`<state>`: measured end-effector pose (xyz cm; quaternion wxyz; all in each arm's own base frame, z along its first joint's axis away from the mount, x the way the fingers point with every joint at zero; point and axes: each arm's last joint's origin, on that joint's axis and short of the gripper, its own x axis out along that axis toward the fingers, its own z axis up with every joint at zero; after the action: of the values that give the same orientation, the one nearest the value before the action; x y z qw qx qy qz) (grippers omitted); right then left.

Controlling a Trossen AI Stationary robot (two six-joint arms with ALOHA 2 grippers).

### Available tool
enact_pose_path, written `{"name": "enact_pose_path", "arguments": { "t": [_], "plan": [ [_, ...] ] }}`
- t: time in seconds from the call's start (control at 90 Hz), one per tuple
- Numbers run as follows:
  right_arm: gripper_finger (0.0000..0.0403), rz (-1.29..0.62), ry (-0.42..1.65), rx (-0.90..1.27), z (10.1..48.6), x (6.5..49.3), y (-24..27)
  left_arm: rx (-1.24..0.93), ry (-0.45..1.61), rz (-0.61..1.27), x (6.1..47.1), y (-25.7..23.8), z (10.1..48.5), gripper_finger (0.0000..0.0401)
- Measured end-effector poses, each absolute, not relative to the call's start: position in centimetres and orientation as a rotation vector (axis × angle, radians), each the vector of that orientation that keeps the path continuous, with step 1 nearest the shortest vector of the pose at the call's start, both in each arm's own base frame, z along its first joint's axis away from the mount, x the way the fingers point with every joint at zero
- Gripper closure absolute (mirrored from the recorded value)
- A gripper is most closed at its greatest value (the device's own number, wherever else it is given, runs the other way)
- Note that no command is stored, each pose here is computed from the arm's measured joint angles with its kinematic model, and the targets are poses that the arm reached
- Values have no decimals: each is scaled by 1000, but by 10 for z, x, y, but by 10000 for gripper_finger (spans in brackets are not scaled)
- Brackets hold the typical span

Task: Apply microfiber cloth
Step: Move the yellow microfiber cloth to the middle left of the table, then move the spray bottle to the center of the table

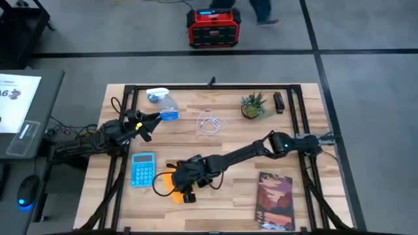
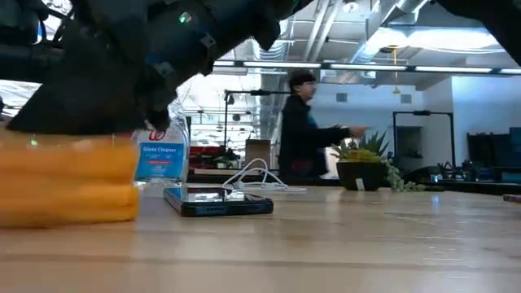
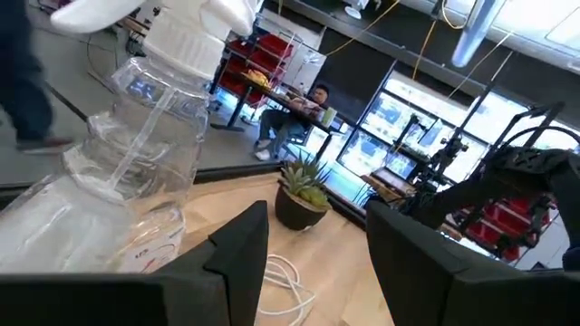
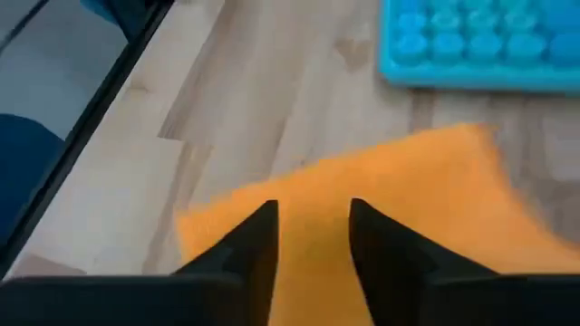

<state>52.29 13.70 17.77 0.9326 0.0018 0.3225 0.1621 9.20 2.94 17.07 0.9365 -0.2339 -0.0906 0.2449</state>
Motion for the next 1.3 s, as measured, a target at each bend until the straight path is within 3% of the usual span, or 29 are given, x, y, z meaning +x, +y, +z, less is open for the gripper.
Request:
{"name": "enact_pose_path", "arguments": {
  "t": [0.156,0.367,0.533,0.678,0.833,1.033,1.167,1.3],
  "plan": [
    [229,301,626,-80,224,510,130,-478,-187,500,92,29,171,239],
    [225,159,604,-265,291,479,111,-478,-186,500,92,29,171,239],
    [233,51,527,-328,355,449,71,-488,-188,500,92,29,171,239],
    [236,16,461,-284,387,435,16,-489,-189,499,92,29,171,239],
    [215,57,445,-155,375,443,-61,-488,-188,500,92,29,171,239],
    [147,65,334,-114,343,461,-144,-486,-188,500,92,29,171,239],
    [112,73,237,-76,320,472,-183,-486,-188,500,92,29,171,239],
    [101,127,153,-35,297,484,-200,-486,-188,500,92,29,171,239]
  ]
}}
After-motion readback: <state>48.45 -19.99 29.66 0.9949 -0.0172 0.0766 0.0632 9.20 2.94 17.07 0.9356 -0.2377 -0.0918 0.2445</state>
